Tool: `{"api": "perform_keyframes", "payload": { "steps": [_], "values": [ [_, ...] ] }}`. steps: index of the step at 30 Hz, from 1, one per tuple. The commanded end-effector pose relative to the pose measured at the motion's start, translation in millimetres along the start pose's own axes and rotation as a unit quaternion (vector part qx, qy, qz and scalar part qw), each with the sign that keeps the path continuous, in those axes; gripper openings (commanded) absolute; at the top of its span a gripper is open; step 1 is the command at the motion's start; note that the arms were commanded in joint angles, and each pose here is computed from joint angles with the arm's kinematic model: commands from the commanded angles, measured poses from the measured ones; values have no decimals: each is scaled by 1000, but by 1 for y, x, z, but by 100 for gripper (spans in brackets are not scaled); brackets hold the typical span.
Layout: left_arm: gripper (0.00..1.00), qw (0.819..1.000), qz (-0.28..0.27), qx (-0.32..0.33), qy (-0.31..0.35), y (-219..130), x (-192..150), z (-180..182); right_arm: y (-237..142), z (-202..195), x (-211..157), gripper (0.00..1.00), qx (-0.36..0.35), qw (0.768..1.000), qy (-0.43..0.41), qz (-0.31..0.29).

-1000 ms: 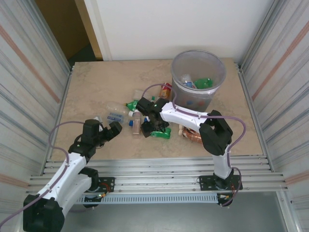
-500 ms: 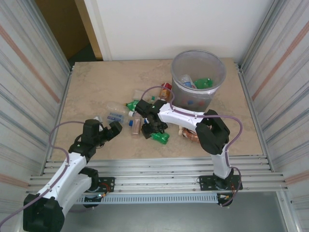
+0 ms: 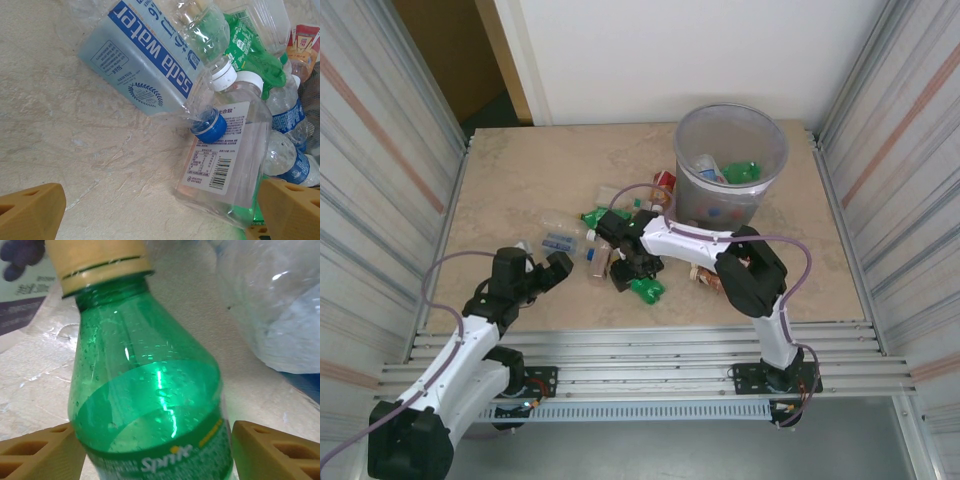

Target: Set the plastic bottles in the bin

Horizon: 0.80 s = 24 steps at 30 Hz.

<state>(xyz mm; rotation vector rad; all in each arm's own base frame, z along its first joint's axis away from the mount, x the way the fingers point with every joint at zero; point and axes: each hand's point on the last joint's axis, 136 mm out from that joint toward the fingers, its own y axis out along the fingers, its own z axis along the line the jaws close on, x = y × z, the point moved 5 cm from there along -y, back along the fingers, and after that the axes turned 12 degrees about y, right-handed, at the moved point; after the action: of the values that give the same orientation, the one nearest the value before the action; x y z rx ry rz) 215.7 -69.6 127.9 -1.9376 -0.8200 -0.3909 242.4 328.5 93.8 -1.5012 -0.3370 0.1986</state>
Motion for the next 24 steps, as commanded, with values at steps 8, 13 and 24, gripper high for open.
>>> {"api": "perform_keyframes", "payload": {
  "steps": [8,13,24],
  "values": [
    [99,1000,-2,10,-4,2,-1,5,14,4,-3,77,-5,1000,6,20],
    [99,1000,-2,11,-4,3,-1,6,20,6,-3,74,-6,1000,7,25],
    [99,1000,-1,14,-5,3,-3,7,25,7,-3,60,-11,1000,8,27]
  ]
}}
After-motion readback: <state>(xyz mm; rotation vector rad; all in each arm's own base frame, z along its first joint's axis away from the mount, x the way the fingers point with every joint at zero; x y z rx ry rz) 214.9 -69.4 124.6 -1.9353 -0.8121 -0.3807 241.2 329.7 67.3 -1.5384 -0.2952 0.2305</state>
